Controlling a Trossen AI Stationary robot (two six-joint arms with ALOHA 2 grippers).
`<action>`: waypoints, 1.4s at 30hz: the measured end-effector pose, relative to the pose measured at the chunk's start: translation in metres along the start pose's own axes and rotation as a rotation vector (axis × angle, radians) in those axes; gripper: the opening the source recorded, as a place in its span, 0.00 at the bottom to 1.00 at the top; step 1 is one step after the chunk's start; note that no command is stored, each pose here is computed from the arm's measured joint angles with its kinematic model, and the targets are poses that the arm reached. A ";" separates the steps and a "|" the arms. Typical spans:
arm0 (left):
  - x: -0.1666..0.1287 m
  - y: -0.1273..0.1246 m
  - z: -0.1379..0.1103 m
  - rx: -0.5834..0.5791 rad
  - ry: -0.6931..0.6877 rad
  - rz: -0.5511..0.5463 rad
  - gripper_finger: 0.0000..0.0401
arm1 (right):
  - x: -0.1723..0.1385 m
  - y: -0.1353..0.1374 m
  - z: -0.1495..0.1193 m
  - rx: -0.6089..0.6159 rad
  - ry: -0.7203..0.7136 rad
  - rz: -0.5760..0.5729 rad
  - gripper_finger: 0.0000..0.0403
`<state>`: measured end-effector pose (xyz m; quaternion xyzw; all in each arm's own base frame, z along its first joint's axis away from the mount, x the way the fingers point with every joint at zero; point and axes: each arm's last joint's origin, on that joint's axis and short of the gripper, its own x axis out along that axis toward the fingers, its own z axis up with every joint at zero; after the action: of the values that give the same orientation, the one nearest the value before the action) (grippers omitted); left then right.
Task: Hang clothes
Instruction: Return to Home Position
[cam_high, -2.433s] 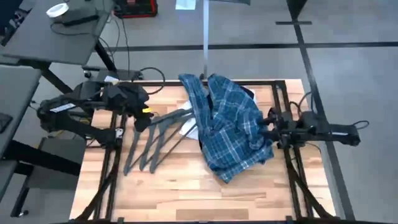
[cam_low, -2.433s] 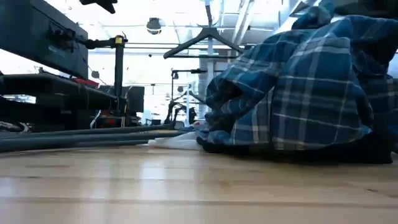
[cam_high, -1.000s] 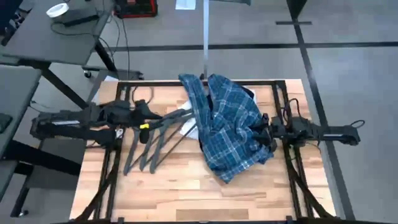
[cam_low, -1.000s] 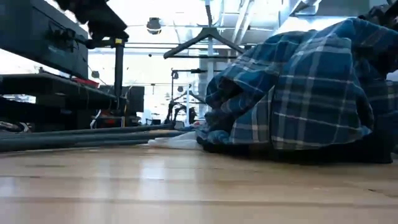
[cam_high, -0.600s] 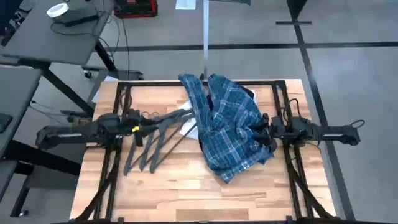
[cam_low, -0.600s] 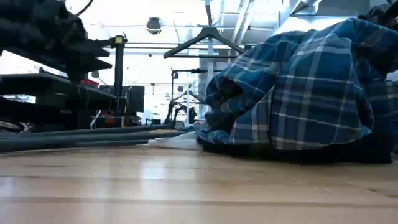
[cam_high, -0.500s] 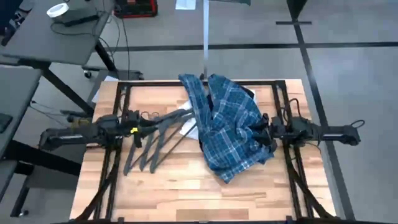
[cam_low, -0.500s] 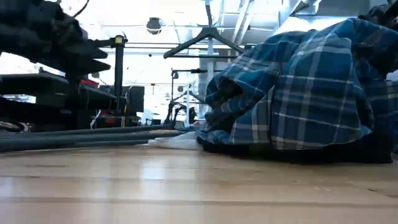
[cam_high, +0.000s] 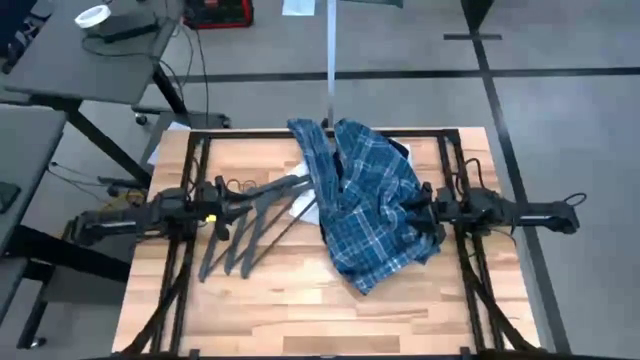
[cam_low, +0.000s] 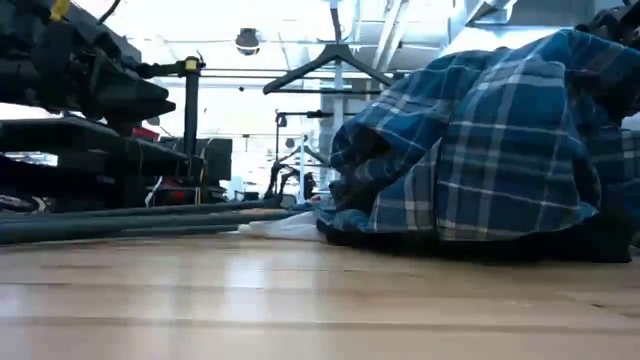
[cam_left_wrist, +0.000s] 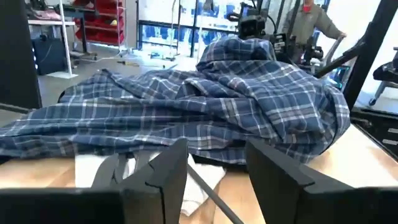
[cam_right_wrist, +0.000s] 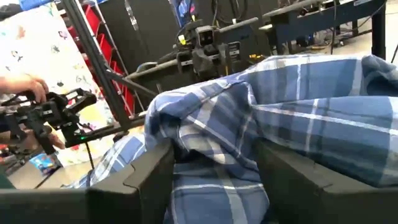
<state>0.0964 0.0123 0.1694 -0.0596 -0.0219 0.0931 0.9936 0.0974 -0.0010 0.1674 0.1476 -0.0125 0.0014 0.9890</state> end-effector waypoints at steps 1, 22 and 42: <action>0.000 0.000 0.000 -0.006 0.001 0.000 0.36 | 0.000 0.000 0.000 0.000 0.000 0.000 0.52; 0.000 0.000 -0.001 -0.018 0.006 0.001 0.36 | 0.000 0.000 0.000 0.000 -0.001 0.000 0.52; 0.000 0.000 -0.002 -0.018 0.008 0.001 0.36 | 0.000 0.000 0.000 0.000 -0.002 -0.001 0.52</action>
<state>0.0967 0.0124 0.1676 -0.0689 -0.0187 0.0934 0.9931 0.0974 -0.0010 0.1676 0.1474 -0.0133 0.0009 0.9890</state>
